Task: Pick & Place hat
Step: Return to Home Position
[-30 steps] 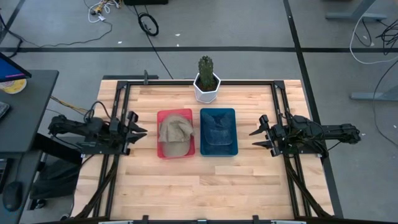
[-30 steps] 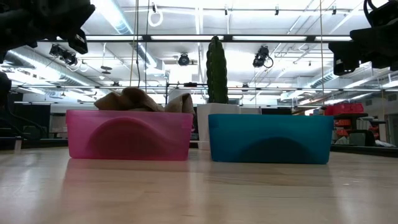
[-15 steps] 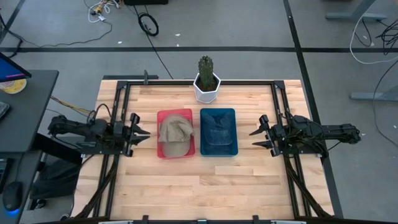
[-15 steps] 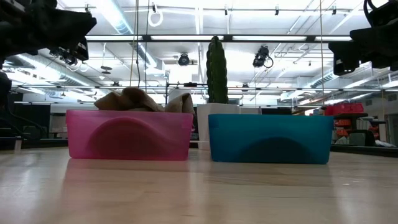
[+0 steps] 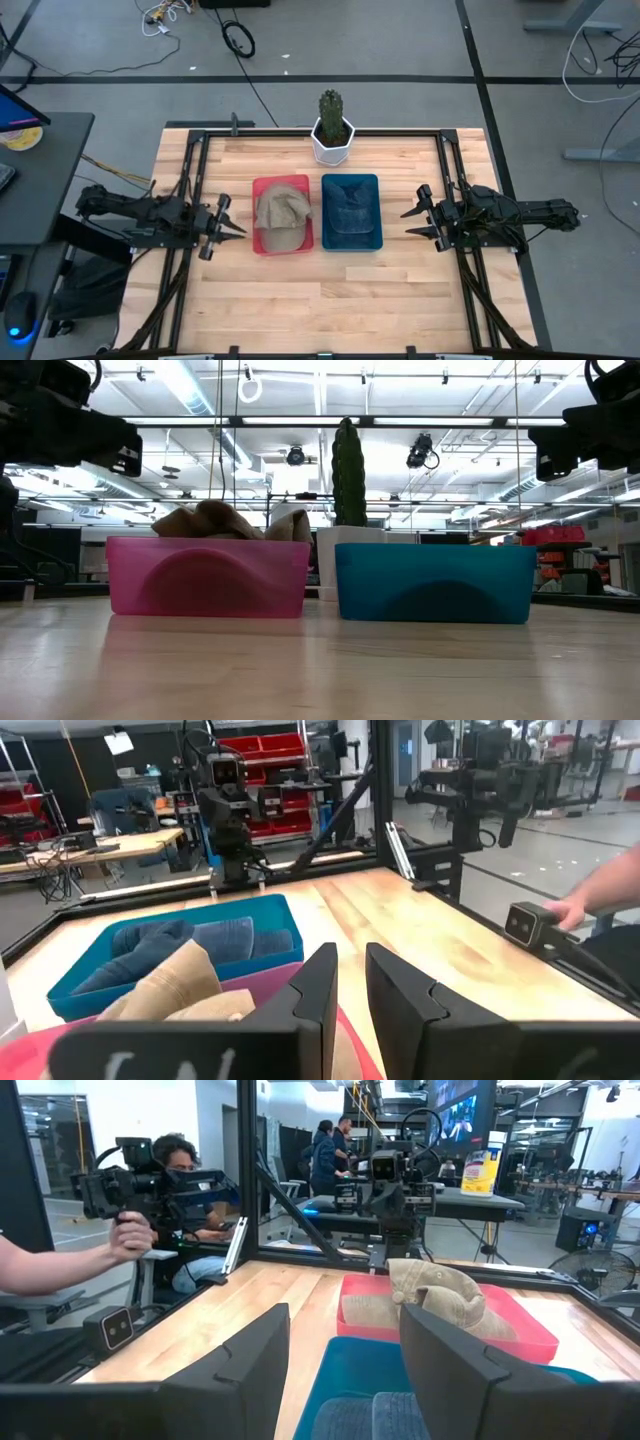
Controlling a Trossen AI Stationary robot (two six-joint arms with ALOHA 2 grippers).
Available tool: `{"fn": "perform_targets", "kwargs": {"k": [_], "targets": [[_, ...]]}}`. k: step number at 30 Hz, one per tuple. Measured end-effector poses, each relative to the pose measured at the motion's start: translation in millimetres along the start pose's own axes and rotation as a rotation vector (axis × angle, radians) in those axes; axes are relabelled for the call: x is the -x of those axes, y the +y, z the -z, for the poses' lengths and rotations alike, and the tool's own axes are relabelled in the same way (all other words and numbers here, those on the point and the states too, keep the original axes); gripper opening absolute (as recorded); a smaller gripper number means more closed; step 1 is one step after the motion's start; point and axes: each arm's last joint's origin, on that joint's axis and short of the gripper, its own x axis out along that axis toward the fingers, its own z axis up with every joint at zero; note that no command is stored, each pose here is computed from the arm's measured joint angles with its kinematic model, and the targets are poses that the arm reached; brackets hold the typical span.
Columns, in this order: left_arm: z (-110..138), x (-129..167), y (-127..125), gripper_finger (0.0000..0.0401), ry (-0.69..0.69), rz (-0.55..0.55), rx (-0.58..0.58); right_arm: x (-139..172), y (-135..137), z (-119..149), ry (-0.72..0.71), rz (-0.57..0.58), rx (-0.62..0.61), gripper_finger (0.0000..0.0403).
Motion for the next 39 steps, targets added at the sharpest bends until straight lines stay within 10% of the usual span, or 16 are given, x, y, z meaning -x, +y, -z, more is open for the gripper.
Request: {"fn": "perform_targets", "kwargs": {"k": [39], "targets": [[-4.1, 0.2, 2.8, 0.006, -0.042, -0.086, 0.016, 0.0, 0.0, 0.0, 0.0, 0.0, 0.0, 0.0194]]}}
